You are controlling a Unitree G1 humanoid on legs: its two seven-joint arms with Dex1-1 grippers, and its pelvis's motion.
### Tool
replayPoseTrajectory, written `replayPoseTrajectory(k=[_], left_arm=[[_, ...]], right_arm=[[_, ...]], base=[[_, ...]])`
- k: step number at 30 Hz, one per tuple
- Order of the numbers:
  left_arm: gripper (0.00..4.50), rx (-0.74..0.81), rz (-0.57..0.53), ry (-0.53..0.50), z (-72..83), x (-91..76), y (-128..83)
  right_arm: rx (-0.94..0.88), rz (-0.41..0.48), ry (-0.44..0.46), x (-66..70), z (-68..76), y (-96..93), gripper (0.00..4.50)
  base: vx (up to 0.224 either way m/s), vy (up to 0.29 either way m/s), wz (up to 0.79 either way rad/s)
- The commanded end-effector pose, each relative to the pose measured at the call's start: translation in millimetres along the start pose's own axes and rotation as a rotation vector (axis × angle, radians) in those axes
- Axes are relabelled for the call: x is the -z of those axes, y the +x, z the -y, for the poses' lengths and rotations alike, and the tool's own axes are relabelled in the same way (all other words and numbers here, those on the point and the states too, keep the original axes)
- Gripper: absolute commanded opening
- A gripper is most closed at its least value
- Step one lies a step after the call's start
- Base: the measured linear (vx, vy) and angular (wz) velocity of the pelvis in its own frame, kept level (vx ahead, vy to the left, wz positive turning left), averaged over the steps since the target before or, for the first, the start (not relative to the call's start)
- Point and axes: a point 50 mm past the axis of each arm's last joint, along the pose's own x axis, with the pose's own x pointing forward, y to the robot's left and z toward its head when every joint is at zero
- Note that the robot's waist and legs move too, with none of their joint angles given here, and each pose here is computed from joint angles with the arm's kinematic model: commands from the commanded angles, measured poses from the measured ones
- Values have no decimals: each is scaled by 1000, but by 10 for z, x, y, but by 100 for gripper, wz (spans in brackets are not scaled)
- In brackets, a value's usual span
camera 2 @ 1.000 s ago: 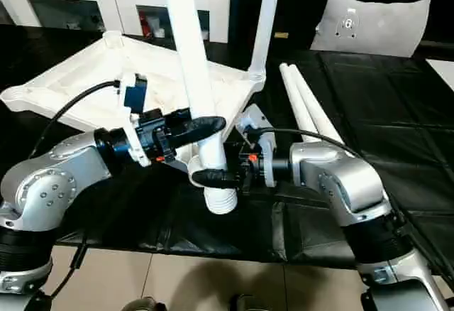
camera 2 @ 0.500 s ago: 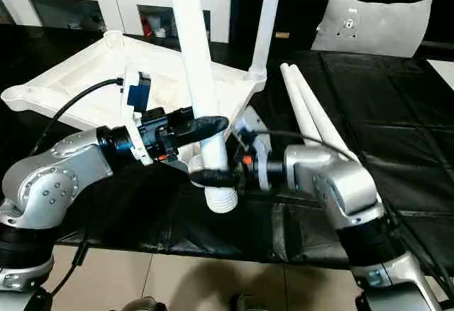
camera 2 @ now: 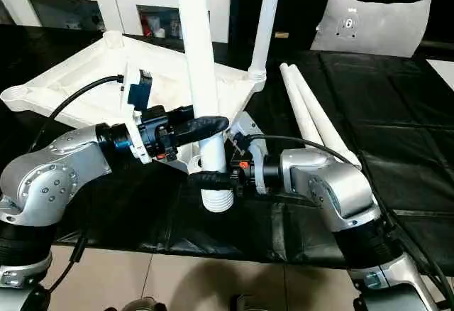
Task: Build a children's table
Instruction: Pick table leg
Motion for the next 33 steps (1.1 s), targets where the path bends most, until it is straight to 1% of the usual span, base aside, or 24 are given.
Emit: replayPoseTrajectory(k=[1,4,7,8,9,10,11,12,14,16,19,21,23,25,30,33], left_arm=[[183,66,-7,31,102,-52,60],[183,71,-12,50,120,-57,72],[183,83,3,26,148,-73,91],[218,118,27,0,192,-107,101],[218,118,27,0,192,-107,101],[239,158,61,-14,258,-153,121],[253,166,65,-17,269,-157,124],[253,173,68,-21,281,-162,127],[253,246,70,-33,378,-164,136],[253,271,77,-54,431,-152,167],[253,263,85,-62,438,-145,201],[253,227,111,-72,411,-159,238],[253,216,113,-69,403,-155,251],[253,203,109,-45,398,-150,270],[253,203,130,-47,391,-179,237],[253,215,107,-37,388,-163,197]], right_arm=[[12,3,-10,-2,1,-5,195],[16,8,-9,-2,2,-2,195],[21,10,-9,1,6,2,195],[21,11,-8,7,5,7,195],[21,11,-8,7,5,7,195],[28,16,-7,16,6,20,195],[29,17,-7,17,6,22,195],[30,18,-7,19,6,24,195],[39,23,-6,26,13,38,194],[49,27,-6,40,21,54,193],[56,31,-4,51,25,66,193],[66,37,-1,62,24,80,193],[71,36,-1,70,24,86,193],[85,35,-4,84,29,95,193],[97,42,-8,80,37,97,191],[89,41,-16,77,34,96,191]], base=[[0,0,0],[0,0,0],[0,0,0],[0,0,0],[0,0,0],[0,0,0],[0,0,0],[0,0,0],[0,0,0],[0,0,0],[0,0,0],[0,0,0],[0,0,0],[0,0,0],[0,0,0],[0,0,0]])
